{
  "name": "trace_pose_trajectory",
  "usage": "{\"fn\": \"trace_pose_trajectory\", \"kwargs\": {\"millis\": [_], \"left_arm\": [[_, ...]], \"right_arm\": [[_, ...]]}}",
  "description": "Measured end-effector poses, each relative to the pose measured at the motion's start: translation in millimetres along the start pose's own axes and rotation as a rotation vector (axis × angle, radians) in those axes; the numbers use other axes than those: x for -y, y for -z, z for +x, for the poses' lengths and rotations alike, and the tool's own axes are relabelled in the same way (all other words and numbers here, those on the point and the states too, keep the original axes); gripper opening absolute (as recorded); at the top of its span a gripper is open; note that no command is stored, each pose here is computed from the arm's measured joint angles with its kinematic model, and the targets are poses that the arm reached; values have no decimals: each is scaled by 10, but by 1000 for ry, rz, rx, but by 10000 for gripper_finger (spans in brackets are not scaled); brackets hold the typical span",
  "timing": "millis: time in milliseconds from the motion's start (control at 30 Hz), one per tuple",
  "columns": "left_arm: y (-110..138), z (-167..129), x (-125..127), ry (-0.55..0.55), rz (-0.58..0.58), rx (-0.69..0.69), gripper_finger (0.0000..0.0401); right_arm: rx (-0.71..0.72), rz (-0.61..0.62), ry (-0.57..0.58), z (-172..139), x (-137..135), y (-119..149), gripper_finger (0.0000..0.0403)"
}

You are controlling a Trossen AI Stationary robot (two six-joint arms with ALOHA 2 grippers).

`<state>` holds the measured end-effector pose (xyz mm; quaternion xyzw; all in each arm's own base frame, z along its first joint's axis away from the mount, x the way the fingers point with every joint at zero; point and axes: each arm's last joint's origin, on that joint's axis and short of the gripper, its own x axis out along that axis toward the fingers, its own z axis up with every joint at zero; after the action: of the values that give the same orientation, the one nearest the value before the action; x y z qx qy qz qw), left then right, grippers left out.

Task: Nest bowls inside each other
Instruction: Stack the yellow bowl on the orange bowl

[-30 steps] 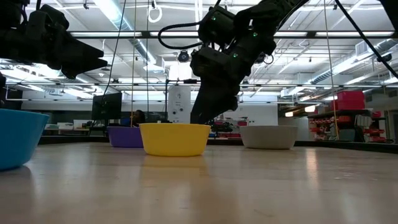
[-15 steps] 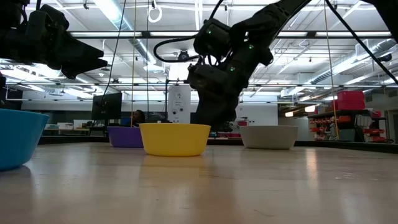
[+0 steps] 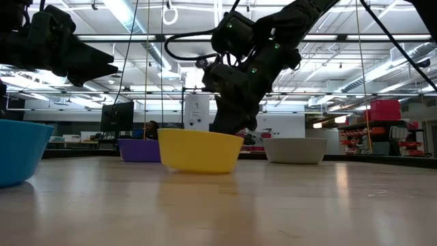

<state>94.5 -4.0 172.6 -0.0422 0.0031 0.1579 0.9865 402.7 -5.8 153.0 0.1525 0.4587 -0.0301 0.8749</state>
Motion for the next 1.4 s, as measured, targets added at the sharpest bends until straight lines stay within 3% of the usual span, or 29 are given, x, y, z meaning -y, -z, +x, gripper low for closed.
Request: {"fn": "trace_pose_trajectory", "kwargs": {"millis": [200, 400, 600, 867, 967, 1133, 1400], "left_arm": [[0, 0, 0, 0, 0, 0, 233], [0, 0, 0, 0, 0, 0, 233], [3, 0, 0, 0, 1, -3, 233], [0, 0, 0, 0, -1, 0, 233], [0, 0, 0, 0, -1, 0, 233], [1, 0, 0, 0, -1, -1, 233], [1, 0, 0, -1, 0, 0, 233]], "right_arm": [[69, -37, 92, -146, -73, -57, 4], [152, -86, 269, -587, -5, -180, 2], [100, -58, 597, -1236, 372, -163, 1], [19, 91, 816, -1843, 1090, -78, 1], [-26, 144, 831, -1882, 1386, -19, 0], [-53, 238, 748, -1795, 1718, 181, 0], [-109, 275, 656, -1609, 1787, 444, 0]]}}
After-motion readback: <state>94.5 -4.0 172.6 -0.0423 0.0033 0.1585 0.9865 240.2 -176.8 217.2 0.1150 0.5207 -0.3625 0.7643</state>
